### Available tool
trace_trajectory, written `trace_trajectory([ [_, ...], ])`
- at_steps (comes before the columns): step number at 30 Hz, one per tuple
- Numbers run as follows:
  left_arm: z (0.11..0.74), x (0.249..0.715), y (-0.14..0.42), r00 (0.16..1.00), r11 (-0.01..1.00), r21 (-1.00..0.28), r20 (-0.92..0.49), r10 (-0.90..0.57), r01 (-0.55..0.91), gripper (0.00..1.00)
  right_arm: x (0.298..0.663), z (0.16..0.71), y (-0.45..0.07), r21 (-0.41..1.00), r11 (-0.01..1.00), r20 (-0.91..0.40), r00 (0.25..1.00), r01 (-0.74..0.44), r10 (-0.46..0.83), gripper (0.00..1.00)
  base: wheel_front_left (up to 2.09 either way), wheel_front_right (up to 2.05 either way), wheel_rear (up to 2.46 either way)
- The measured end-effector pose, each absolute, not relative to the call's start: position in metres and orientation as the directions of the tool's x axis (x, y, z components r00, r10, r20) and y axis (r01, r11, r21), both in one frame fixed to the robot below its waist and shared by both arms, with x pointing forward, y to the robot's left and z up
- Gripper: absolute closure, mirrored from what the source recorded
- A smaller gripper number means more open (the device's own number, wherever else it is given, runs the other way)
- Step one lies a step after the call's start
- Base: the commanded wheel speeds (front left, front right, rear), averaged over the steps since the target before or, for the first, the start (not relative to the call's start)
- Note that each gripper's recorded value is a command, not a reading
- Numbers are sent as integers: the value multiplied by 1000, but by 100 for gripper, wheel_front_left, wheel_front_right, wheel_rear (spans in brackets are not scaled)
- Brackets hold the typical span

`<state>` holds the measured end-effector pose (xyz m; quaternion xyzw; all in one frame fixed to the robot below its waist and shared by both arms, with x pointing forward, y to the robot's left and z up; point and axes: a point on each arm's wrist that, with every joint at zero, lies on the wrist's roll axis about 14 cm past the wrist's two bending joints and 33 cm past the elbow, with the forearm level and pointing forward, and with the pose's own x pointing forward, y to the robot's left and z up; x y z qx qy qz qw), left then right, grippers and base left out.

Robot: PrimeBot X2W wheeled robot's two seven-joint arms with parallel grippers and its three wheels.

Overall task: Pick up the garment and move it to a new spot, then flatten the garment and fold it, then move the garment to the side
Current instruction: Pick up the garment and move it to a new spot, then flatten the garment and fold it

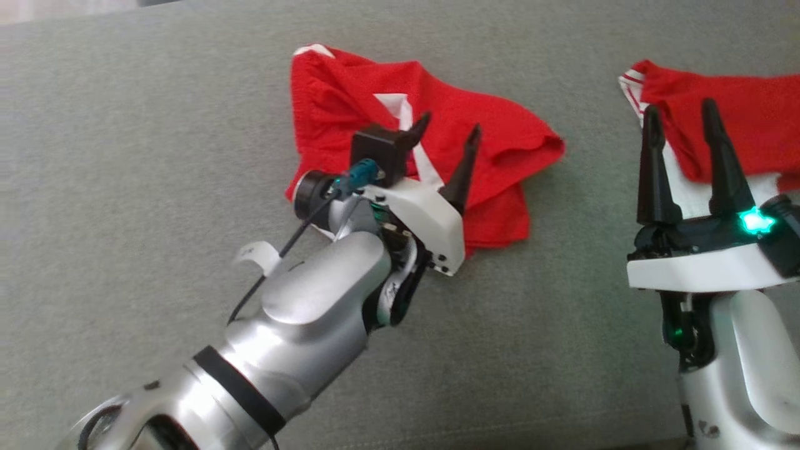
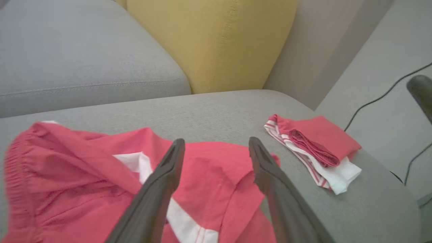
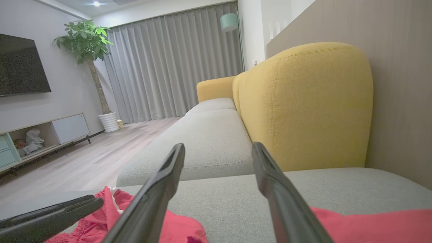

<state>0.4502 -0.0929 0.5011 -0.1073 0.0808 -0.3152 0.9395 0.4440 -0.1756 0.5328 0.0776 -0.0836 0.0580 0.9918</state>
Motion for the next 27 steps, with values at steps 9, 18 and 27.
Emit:
trace_trajectory([
  [9,540,494,4,927,908,-192,27,-374,372,0,451,536,-147,160,966,184,967,-204,174,0,0,0,0],
  [18,508,426,127,990,966,-215,23,-141,142,0,437,510,-115,175,945,99,960,-277,263,0,0,0,0],
  [27,499,397,148,998,957,-283,31,-56,63,0,435,502,-105,159,939,66,952,-305,298,0,0,0,0],
])
